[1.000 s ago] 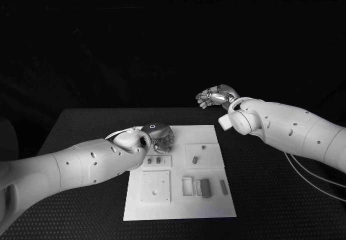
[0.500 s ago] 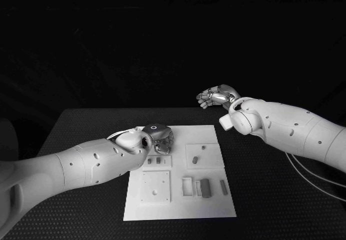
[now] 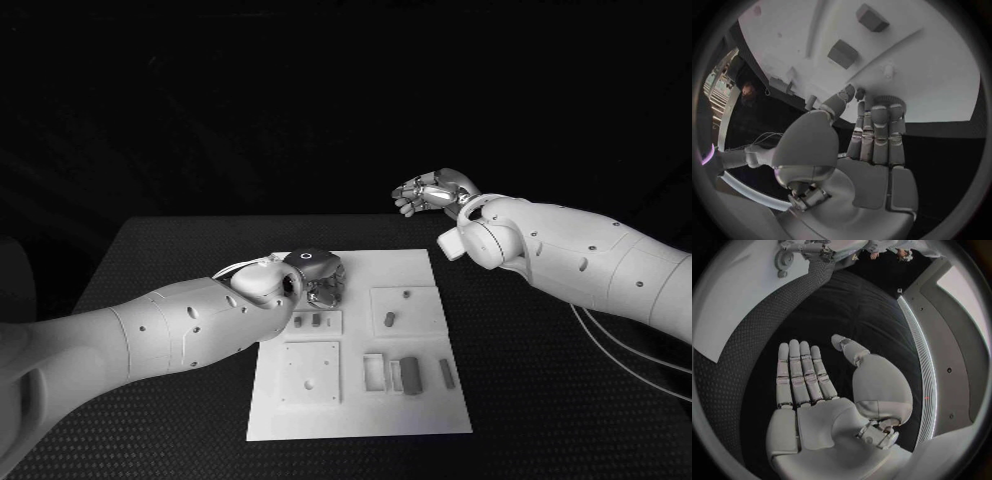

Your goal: Assemble the parts on the task board

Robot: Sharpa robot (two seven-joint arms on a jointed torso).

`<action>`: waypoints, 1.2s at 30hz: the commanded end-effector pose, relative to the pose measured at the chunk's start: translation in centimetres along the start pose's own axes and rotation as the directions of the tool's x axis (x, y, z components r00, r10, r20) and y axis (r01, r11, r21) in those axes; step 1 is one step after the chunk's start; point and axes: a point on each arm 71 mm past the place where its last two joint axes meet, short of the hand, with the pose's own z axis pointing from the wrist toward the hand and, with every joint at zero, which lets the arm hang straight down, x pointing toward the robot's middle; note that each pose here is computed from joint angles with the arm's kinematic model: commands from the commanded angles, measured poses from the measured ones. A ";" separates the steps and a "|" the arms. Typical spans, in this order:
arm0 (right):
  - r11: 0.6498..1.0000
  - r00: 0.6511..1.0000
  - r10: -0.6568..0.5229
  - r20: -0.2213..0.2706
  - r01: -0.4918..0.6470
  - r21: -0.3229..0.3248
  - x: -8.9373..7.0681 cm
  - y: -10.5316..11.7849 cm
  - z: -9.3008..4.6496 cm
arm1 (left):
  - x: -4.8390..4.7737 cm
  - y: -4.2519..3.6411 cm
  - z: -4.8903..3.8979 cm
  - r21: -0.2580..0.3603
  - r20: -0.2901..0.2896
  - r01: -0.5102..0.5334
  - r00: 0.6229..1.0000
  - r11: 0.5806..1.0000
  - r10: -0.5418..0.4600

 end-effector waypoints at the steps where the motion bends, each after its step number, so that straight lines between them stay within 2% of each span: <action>1: 1.000 1.000 -0.005 -0.017 0.005 -0.007 0.2 0.1 0.0 | 0.45 -0.42 0.09 0.014 -0.028 -0.006 1.000 1.000 0.006; 8: 1.000 1.000 -0.005 -0.018 0.005 -0.007 0.2 0.1 0.0 | 0.77 -0.68 0.10 0.025 -0.034 -0.002 0.999 1.000 0.003; 36: 1.000 1.000 -0.004 -0.020 0.004 -0.010 0.3 0.2 0.0 | 1.07 -0.46 0.23 0.019 -0.063 -0.005 0.998 1.000 0.007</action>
